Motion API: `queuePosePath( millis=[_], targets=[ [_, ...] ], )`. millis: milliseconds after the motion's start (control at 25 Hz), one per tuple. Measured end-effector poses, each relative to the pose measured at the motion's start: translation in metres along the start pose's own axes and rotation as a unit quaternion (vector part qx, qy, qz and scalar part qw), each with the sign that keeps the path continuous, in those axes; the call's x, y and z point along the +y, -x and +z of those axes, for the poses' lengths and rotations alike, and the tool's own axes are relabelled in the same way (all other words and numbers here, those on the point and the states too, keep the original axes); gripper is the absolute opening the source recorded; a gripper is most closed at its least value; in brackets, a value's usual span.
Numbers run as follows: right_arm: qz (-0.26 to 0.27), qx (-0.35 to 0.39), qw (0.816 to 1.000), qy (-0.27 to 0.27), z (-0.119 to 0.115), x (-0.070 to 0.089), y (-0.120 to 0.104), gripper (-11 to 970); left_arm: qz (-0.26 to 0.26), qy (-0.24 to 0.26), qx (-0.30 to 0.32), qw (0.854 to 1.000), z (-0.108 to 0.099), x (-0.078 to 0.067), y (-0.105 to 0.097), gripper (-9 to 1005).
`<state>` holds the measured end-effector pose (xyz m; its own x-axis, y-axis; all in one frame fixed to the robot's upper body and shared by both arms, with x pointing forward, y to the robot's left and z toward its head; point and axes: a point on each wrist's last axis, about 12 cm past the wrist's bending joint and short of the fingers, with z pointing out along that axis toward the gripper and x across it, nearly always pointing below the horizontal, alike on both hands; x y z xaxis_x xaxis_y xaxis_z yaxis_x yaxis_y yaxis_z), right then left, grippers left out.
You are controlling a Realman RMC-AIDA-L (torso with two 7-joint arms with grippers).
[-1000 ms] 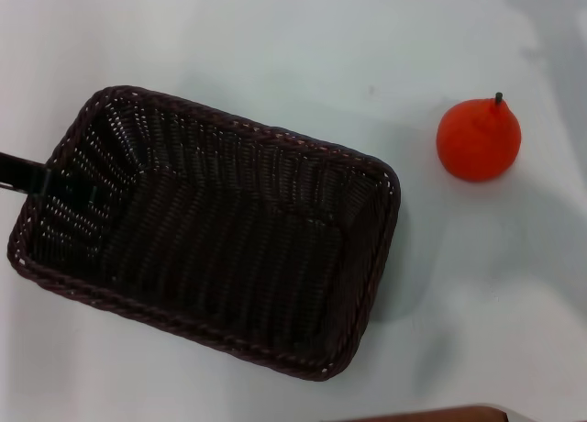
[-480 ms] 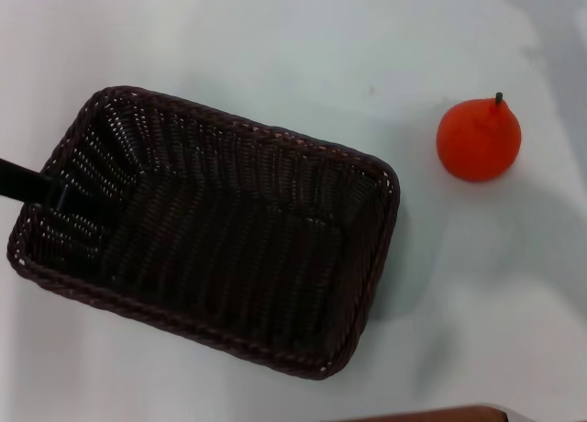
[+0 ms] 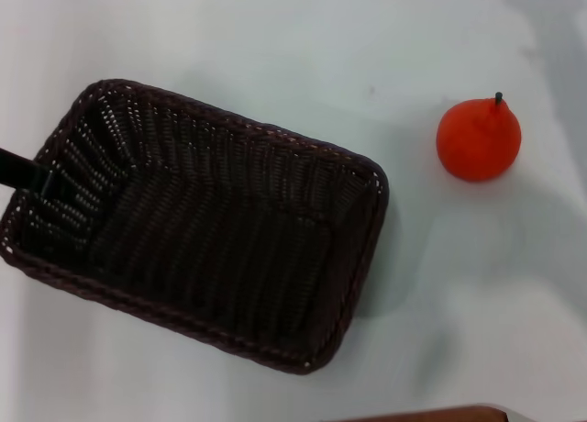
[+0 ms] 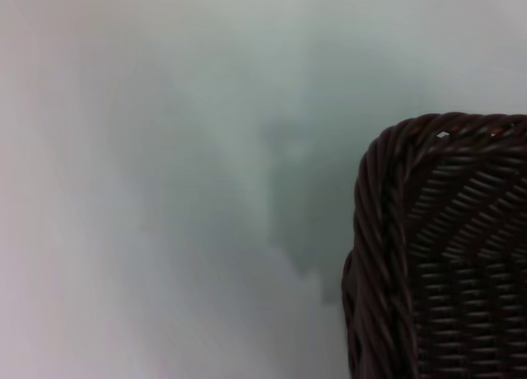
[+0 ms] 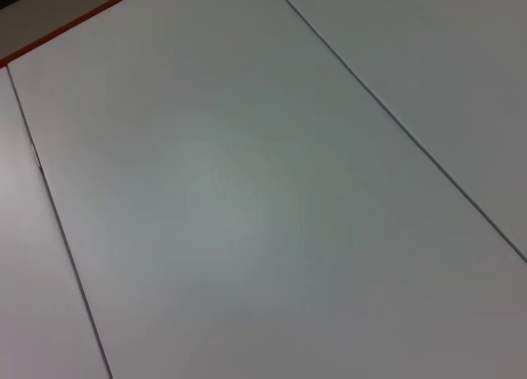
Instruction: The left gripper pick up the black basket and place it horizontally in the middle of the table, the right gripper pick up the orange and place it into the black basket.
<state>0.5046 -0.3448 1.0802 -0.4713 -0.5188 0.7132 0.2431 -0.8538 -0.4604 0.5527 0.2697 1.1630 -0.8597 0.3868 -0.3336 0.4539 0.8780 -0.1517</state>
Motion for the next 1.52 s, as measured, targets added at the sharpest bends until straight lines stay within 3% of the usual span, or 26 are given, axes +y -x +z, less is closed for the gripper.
queuePosePath(
  millis=[360, 680, 1000, 1240, 1520],
  targets=[
    [0.005, 0.002, 1.000, -0.001, 0.004, 0.000, 0.000, 944, -0.035, 0.020, -0.025, 0.999, -0.012, 0.002, 0.000, 151],
    [0.024, -0.003, 0.999, 0.028, 0.006, 0.007, 0.001, 945, -0.147, -0.010, -0.033, 0.989, -0.012, 0.010, -0.011, 151],
    [0.027, -0.020, 0.998, 0.049, 0.013, 0.012, 0.007, 944, -0.247, -0.060, -0.064, 0.965, -0.014, 0.021, -0.028, 148],
    [0.028, -0.026, 0.998, 0.055, 0.017, 0.013, 0.009, 945, -0.259, -0.075, -0.064, 0.961, -0.012, 0.019, -0.032, 148],
    [0.024, -0.026, 0.998, 0.049, 0.023, 0.013, 0.008, 945, -0.225, -0.086, -0.070, 0.968, -0.010, 0.011, -0.026, 148]
  ],
)
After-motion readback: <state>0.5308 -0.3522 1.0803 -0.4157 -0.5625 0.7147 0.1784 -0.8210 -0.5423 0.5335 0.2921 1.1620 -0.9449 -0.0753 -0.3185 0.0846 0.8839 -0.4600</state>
